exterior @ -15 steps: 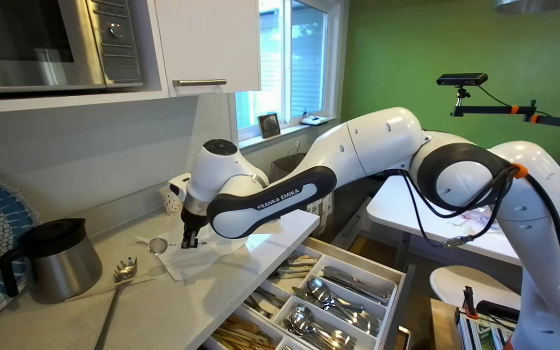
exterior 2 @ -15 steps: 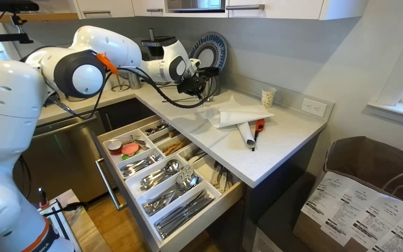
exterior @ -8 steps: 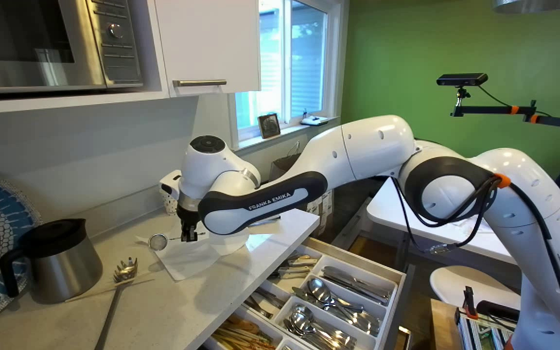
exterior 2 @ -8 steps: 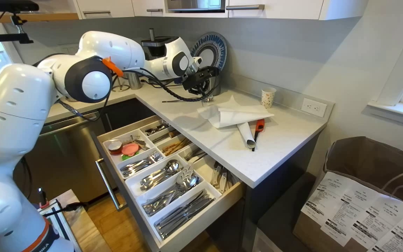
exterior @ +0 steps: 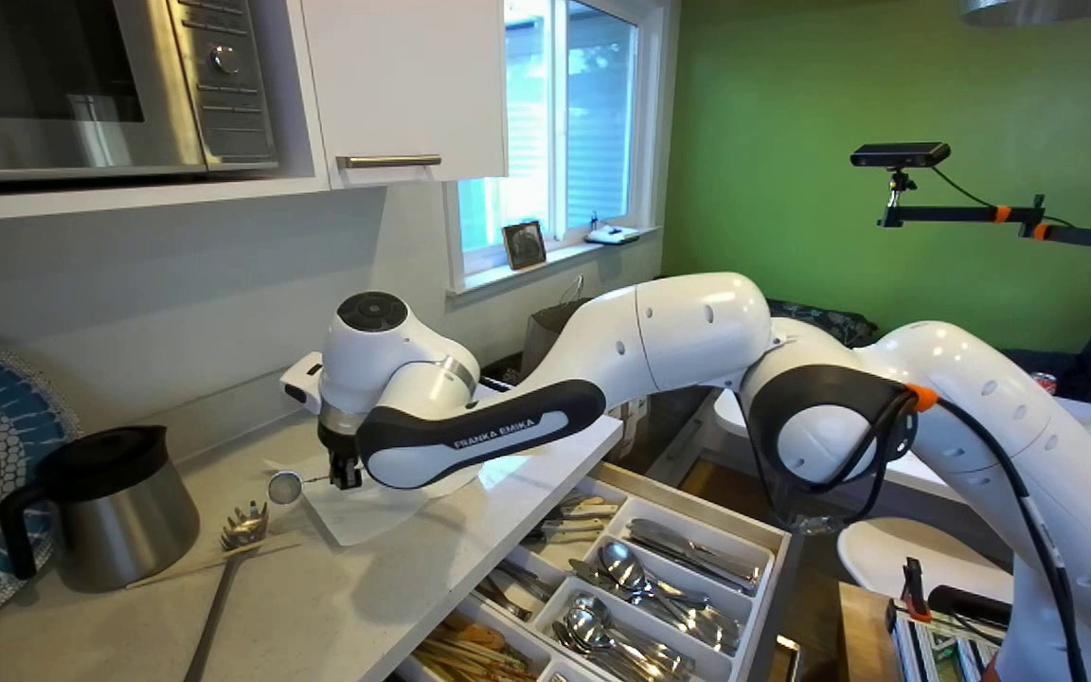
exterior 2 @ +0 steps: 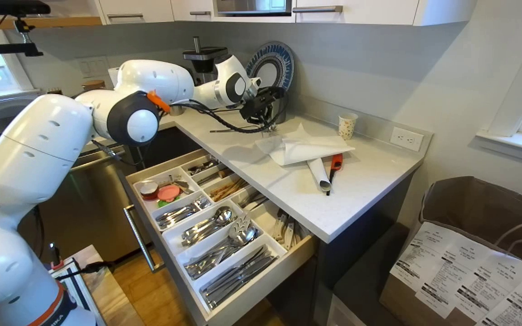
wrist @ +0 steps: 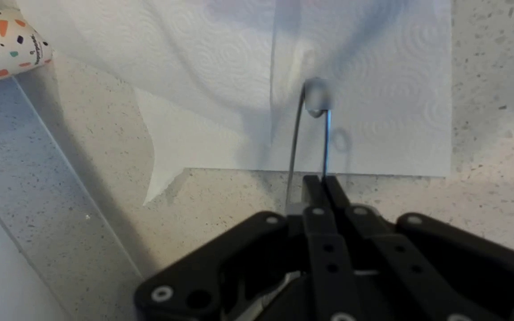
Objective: Put the silver strainer on the silver serving spoon
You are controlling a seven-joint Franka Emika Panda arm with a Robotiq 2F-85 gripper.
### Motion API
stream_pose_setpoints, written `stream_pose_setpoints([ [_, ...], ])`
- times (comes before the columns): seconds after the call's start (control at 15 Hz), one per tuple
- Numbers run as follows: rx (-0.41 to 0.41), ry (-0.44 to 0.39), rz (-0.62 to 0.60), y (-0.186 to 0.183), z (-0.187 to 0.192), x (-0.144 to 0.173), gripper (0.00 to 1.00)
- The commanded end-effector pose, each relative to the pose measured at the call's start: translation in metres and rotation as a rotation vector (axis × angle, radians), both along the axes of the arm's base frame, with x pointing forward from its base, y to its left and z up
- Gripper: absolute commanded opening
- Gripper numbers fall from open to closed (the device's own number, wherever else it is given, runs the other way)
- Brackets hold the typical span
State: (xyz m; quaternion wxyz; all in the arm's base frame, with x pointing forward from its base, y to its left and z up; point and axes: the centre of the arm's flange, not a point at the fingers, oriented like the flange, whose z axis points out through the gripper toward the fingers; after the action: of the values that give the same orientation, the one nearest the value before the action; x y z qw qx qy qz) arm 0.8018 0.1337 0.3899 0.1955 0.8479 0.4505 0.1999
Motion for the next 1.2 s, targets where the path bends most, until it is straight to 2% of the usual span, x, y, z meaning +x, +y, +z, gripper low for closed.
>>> stream_pose_setpoints([
  [0.0, -0.048, -0.016, -0.009, 0.02, -0.015, 0.031, 0.01],
  [0.2, -0.063, -0.041, -0.027, 0.031, -0.026, 0.036, 0.01],
  [1.13, -0.037, -0.12, -0.112, 0.054, -0.047, 0.045, 0.01],
])
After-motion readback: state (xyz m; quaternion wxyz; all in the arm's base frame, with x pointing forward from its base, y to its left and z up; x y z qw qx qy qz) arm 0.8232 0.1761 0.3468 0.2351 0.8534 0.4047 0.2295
